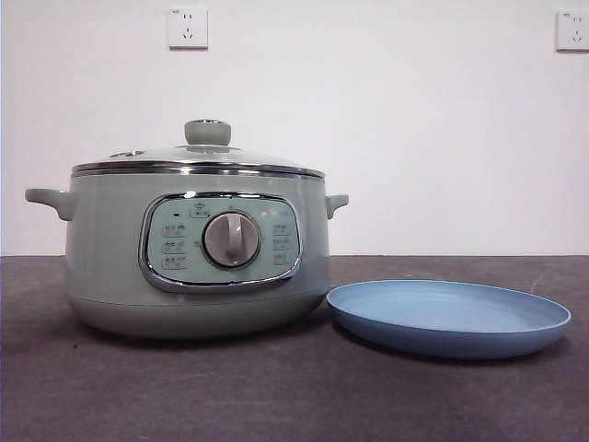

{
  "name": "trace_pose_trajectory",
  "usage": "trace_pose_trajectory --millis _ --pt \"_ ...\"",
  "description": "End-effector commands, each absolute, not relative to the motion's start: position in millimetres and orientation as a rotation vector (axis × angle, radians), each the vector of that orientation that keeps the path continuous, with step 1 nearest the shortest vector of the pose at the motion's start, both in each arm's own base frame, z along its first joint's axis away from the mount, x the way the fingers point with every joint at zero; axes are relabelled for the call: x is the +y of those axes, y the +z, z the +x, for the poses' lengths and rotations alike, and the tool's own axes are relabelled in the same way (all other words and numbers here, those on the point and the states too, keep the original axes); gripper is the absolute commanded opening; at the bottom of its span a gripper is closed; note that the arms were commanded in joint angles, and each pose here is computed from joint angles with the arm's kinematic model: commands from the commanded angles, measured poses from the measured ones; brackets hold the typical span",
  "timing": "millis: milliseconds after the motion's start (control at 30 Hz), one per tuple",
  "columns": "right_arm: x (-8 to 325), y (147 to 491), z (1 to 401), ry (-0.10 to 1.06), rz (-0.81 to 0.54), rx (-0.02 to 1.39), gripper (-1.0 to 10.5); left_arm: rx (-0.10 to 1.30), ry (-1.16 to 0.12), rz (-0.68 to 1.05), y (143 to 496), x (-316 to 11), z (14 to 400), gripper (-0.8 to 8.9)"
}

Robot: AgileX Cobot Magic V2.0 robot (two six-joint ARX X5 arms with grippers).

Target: Take the potato out from the steamer,put the potato on the plate,close the lid

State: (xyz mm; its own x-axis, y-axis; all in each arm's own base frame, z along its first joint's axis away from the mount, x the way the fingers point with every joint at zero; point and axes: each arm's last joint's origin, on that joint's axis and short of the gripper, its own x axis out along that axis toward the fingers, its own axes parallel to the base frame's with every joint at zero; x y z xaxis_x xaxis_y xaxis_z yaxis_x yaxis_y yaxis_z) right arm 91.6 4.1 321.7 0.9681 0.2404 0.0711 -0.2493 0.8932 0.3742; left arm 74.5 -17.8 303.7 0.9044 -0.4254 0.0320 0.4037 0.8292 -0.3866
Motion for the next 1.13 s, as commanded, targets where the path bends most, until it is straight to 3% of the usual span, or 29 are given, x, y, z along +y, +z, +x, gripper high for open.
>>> trace_pose_trajectory --millis 33,367,667,733,767,867,933,1133 --pt "5 356 98 0.315 0.28 -0.053 -0.1 0.078 -0.471 -0.318 329 -20 84 -0.06" --pt "12 439 135 0.495 0.116 0.057 -0.1 0.175 -0.556 -0.13 415 -26 122 -0.06" --pt "32 456 184 0.649 0.0 0.35 0.1 0.265 -0.557 -0.09 448 -30 156 -0.01" --pt "36 455 191 0.666 0.008 0.378 1.1 0.274 -0.556 -0.092 448 -31 162 0.42" --pt "38 454 194 0.671 0.009 0.385 1.9 0.279 -0.554 -0.092 448 -31 164 1.19" --pt "40 452 198 0.677 0.009 0.397 5.4 0.294 -0.547 -0.098 446 -32 169 4.63" --pt "41 452 197 0.683 0.007 0.396 6.6 0.302 -0.547 -0.1 444 -32 172 4.88" --pt "44 453 196 0.695 0.005 0.392 6.6 0.335 -0.568 -0.107 439 -37 183 4.85"
